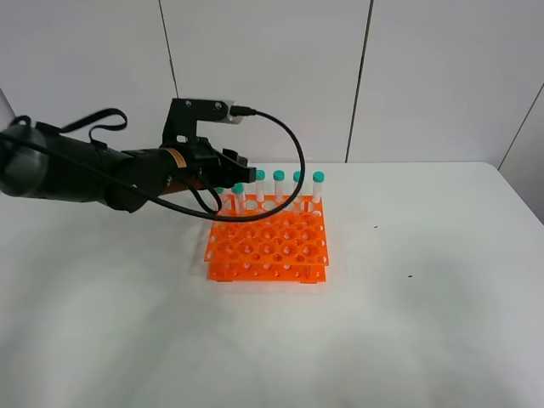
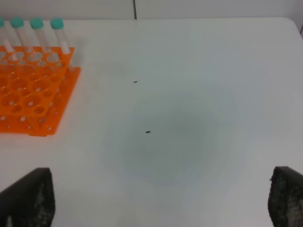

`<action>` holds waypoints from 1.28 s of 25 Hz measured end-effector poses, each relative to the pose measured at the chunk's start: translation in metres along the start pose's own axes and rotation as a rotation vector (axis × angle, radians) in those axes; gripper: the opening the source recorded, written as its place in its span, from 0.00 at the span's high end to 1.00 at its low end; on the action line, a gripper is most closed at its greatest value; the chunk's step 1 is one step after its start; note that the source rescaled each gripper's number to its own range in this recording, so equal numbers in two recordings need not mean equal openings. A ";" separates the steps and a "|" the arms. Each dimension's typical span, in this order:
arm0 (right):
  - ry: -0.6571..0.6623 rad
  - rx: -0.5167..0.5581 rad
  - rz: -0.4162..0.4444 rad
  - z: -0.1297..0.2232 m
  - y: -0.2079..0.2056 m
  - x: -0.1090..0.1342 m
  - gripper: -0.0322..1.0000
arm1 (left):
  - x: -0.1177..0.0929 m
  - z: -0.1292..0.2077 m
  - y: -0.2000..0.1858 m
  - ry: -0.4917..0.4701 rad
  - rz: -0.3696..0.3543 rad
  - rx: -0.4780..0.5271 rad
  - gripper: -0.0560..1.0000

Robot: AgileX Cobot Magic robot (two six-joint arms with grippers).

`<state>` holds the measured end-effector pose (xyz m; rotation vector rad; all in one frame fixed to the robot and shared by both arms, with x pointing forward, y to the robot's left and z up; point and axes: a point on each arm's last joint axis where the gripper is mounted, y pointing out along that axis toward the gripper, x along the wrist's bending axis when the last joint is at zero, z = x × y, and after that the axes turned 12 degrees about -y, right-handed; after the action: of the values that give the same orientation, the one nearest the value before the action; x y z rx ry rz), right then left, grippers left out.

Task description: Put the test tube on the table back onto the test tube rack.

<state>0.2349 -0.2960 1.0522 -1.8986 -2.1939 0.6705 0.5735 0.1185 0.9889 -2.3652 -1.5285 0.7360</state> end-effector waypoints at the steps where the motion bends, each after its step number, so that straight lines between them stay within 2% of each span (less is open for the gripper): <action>1: 0.000 0.000 0.000 0.000 0.000 0.000 0.00 | -0.002 -0.006 -0.010 -0.001 -0.006 0.017 0.46; 4: 0.000 0.000 0.000 0.000 0.000 0.000 0.00 | -0.006 -0.017 -0.035 -0.001 -0.028 0.082 0.40; 6: 0.000 0.000 0.000 0.000 0.000 0.000 0.00 | -0.006 -0.017 -0.048 -0.001 -0.052 0.153 0.27; 9: 0.000 0.000 0.000 0.000 0.000 0.000 0.00 | -0.004 -0.012 -0.059 -0.001 -0.109 0.320 0.18; 14: 0.000 0.000 0.000 0.000 0.000 0.000 0.00 | 0.008 -0.014 -0.051 -0.019 -0.215 0.573 0.16; 16: 0.000 0.000 0.000 0.000 0.000 0.000 0.00 | 0.016 -0.017 -0.044 -0.011 -0.247 0.691 0.16; 19: 0.000 0.000 0.000 0.000 0.000 0.000 0.00 | 0.031 -0.026 -0.032 -0.026 -0.279 0.809 0.16; 21: 0.000 0.000 0.000 0.000 0.000 0.000 0.00 | 0.044 -0.030 -0.024 -0.056 -0.305 0.857 0.16; 25: 0.000 0.000 0.000 0.000 0.000 0.000 0.00 | 0.084 -0.025 -0.013 -0.145 -0.374 0.923 0.16; 32: 0.000 0.000 0.000 0.000 0.000 0.000 0.00 | 0.134 -0.029 -0.028 -0.273 -0.456 0.947 0.16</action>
<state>0.2349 -0.2960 1.0522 -1.8986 -2.1939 0.6705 0.6116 0.2534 0.9879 -1.2212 -1.2951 1.3103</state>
